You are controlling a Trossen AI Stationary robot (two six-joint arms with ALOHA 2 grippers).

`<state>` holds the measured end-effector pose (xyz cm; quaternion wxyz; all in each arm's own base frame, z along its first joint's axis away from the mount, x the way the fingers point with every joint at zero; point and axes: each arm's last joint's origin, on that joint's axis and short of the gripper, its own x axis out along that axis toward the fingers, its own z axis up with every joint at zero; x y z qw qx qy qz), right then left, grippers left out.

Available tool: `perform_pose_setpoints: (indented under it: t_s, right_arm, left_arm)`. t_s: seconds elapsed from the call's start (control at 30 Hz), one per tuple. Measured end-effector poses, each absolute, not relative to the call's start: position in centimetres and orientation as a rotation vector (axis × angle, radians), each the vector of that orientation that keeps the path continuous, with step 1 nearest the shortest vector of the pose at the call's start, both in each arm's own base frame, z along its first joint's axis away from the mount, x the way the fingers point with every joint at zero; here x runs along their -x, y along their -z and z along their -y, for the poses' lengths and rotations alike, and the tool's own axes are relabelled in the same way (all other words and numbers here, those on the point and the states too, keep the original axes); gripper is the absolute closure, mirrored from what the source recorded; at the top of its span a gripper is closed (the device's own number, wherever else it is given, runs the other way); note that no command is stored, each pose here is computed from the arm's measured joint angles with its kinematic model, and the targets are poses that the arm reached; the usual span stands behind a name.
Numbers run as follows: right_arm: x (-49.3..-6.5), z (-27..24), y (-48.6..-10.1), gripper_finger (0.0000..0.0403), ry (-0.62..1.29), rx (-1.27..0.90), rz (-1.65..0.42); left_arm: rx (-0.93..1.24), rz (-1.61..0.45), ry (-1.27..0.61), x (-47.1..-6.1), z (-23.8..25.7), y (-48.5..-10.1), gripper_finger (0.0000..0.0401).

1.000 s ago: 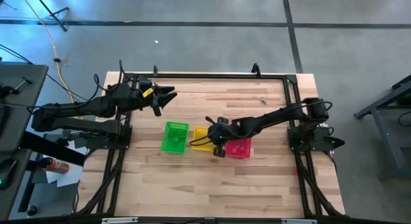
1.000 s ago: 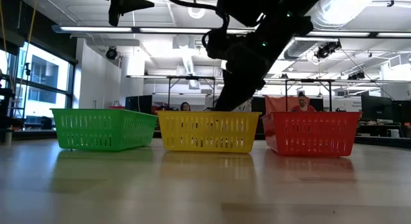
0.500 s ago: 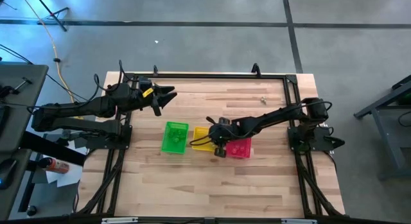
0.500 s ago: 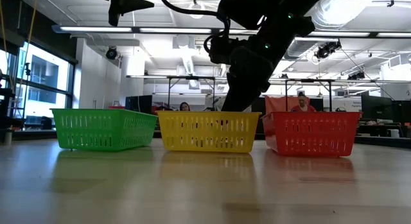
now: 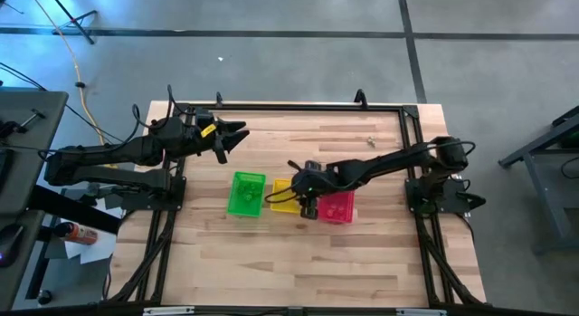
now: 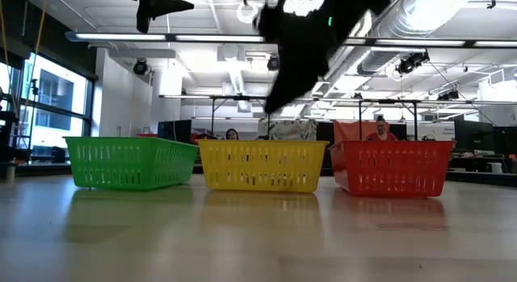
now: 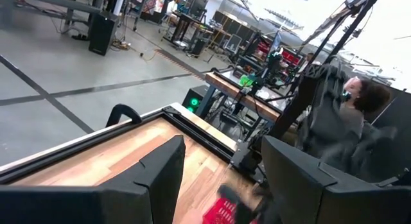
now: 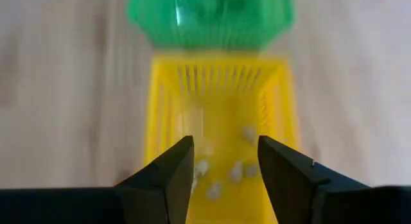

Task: Sort Halloween decoration
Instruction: Put the white skull toy into the yellow basket

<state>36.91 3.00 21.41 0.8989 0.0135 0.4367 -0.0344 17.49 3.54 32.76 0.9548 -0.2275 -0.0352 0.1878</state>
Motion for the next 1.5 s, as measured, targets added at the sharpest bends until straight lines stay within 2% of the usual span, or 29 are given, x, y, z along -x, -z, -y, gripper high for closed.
perform_pose_setpoints:
  t_s: [0.2, 0.3, 0.43, 0.6, 0.87, 0.97, 1.07, 1.3, 1.43, 1.5]
  right_arm:
    - [-33.4, -1.2, -28.5, 0.0234, 0.178, -0.038, -0.689]
    - [-30.8, -0.3, -31.8, 0.0234, 0.240, -0.077, -0.539]
    - [-28.0, 0.1, -34.9, 0.0234, 0.230, -0.138, -0.270]
    - [-26.0, -0.2, -35.5, 0.0234, 0.154, -0.193, 0.004]
    - [-25.6, -0.2, -34.4, 0.0234, 0.155, -0.227, 0.016]
    - [-25.6, -0.1, -34.4, 0.0234, 0.185, -0.226, 0.016]
    - [-25.6, 0.1, -34.4, 0.0234, 0.229, -0.218, 0.019]
    - [-25.6, 0.3, -34.3, 0.0234, 0.297, -0.197, 0.017]
    - [-25.6, 0.3, -34.2, 0.0234, 0.302, -0.200, -0.002]
    - [-25.6, 0.3, -34.1, 0.0234, 0.303, -0.212, -0.010]
  left_arm:
    - [0.462, 0.079, -0.379, -17.5, -3.5, -32.8, 0.0204]
    - [0.436, 0.072, -0.376, -17.5, -3.5, -32.8, 0.0204]
    - [0.324, 0.031, -0.309, -17.8, -3.4, -32.7, 0.0204]
    - [0.208, -0.021, -0.246, -18.4, -3.2, -32.3, 0.0204]
    - [0.184, -0.036, -0.248, -18.7, -3.3, -32.1, 0.0204]
    - [0.275, -0.068, -0.274, -18.8, -3.4, -31.8, 0.0204]
    - [0.357, -0.290, -0.416, -18.9, -4.4, -30.9, 0.0204]
    - [0.519, -0.922, -0.906, -17.2, -10.0, -27.5, 0.0204]
    - [0.608, -1.184, -1.021, -16.0, -12.6, -23.6, 0.0204]
    - [0.625, -1.253, -1.041, -15.7, -13.6, -21.8, 0.0204]
